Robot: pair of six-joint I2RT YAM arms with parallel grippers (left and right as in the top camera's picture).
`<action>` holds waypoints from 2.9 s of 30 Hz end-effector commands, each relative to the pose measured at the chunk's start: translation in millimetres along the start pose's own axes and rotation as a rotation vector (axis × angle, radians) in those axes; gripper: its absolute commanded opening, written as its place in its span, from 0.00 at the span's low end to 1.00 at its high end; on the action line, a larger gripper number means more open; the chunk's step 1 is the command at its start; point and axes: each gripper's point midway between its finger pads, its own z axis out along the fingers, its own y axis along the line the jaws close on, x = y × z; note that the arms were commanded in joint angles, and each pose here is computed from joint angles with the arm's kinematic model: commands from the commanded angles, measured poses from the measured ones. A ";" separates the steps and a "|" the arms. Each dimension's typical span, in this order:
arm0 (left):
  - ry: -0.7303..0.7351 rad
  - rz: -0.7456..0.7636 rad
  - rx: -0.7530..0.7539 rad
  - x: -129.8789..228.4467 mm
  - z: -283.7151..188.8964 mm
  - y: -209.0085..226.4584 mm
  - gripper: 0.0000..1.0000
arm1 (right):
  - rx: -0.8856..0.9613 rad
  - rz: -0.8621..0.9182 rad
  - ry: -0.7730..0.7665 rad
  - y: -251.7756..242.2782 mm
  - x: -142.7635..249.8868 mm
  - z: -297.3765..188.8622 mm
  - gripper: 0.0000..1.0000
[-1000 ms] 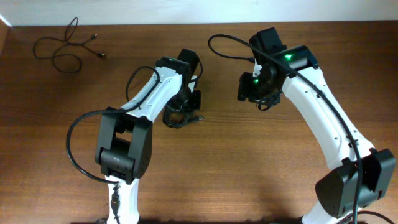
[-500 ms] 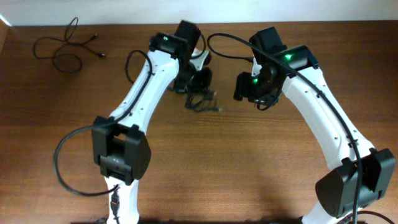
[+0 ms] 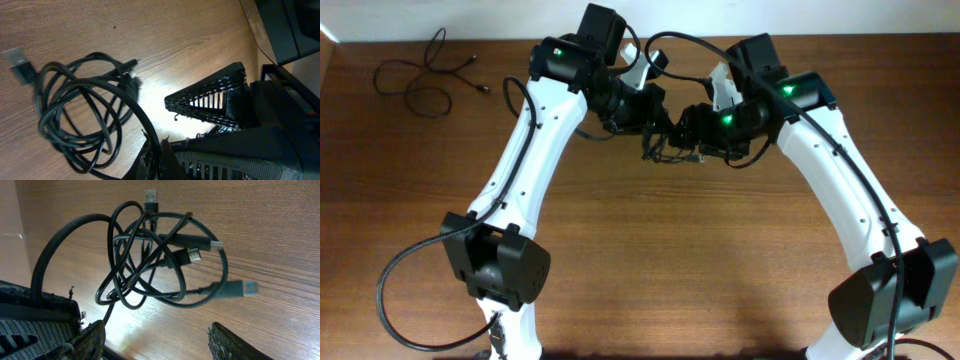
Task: Untangle cables
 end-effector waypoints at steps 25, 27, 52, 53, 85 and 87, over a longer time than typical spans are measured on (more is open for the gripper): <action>-0.016 0.124 0.853 -6.0 -95.0 -106.4 0.00 | -0.048 -0.025 -0.067 19.0 -16.4 -0.3 0.48; -0.032 0.117 0.848 -9.1 -99.4 -100.6 0.00 | -0.049 -0.023 -0.069 19.1 -16.9 -0.3 0.45; -0.157 -0.224 -0.038 -19.2 -85.3 87.3 0.00 | 0.433 0.227 -0.139 -92.6 -15.5 -31.2 0.04; -0.145 -0.239 -0.133 -14.1 -84.9 101.9 0.00 | 0.414 0.226 -0.132 -89.4 -14.9 -29.6 0.04; -0.221 -0.486 -0.784 7.6 -129.0 194.9 0.00 | 0.077 0.068 -0.024 -30.4 -8.9 -14.1 0.12; -0.213 -0.488 -0.768 8.6 -126.8 192.8 0.00 | 0.086 0.068 -0.028 -32.0 -9.6 -14.3 0.12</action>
